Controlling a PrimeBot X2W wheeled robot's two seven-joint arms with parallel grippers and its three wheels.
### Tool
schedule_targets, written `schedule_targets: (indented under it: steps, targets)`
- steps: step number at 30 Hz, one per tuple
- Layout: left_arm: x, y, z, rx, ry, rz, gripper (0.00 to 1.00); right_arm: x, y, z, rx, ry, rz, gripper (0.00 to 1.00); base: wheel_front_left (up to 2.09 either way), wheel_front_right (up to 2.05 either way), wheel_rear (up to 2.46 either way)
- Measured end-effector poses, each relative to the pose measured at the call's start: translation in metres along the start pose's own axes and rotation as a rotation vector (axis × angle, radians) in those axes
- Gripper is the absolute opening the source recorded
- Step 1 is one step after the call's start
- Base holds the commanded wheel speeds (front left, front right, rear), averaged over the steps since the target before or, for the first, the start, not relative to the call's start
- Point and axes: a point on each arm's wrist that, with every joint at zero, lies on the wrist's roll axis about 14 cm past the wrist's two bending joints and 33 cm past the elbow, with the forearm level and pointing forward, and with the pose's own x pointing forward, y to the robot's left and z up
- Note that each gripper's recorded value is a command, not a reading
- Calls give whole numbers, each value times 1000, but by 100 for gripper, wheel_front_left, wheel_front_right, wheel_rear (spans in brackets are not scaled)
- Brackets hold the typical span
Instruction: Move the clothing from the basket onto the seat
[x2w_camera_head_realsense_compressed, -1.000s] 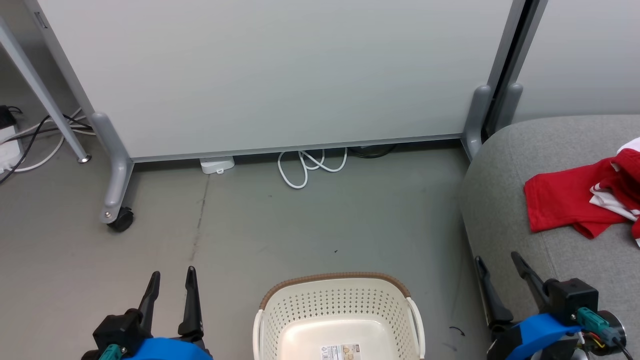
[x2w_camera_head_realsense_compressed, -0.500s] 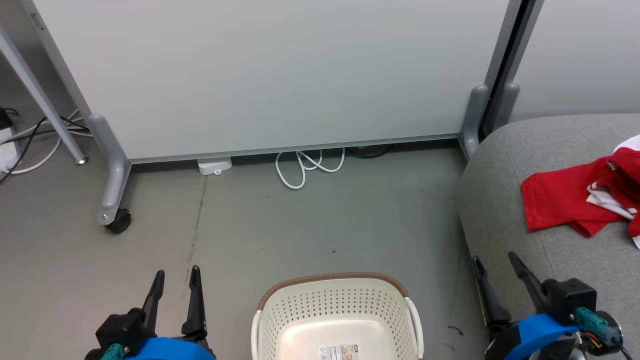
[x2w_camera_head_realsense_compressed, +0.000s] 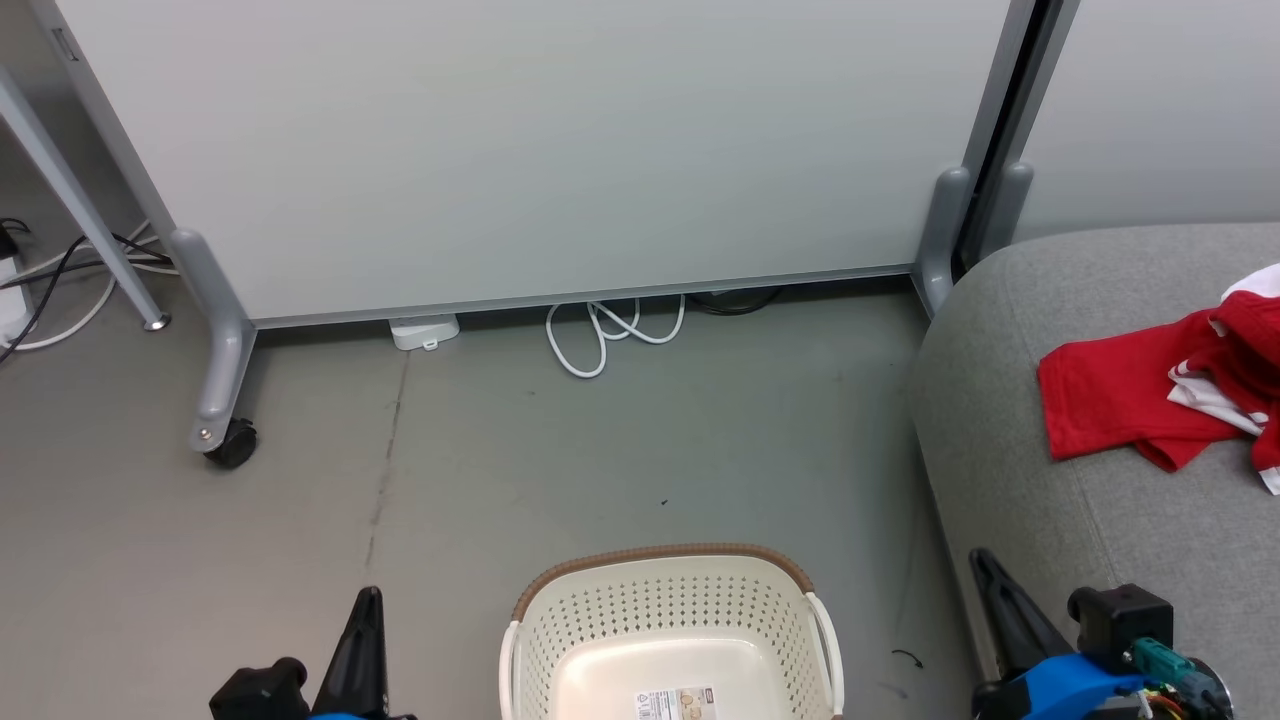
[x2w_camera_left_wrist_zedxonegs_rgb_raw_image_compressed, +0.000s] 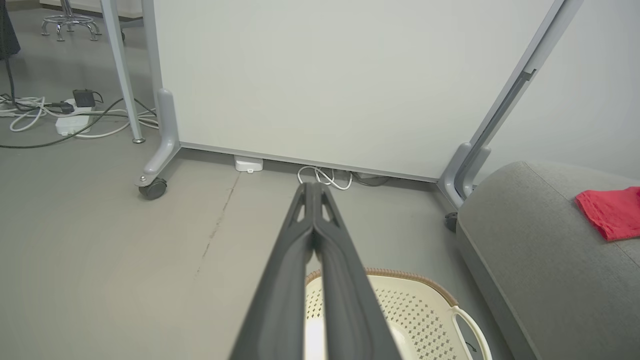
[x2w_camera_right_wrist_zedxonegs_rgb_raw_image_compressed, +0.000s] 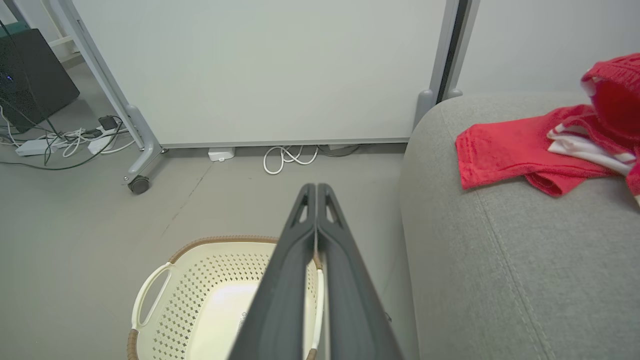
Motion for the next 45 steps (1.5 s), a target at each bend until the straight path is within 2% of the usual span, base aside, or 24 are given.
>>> schedule_targets:
  steps: [3, 7, 25, 45]
  targets:
    - [-6, 3, -12, -17, 40, 14, 0, -3, -1, -10, 17, 31, -5, 0, 0, 0, 0]
    - [-6, 6, -12, -85, 44, 35, 0, -3, -4, -11, 98, 34, -16, 0, 0, 0, 0]
    - [3, 15, 4, -371, 10, 88, 0, -1, -13, -3, 429, -6, -46, 0, 0, 0, 0]
    - [15, 17, 25, -631, -35, 86, 0, 3, -20, 10, 723, -59, -52, 0, 0, 0, 0]
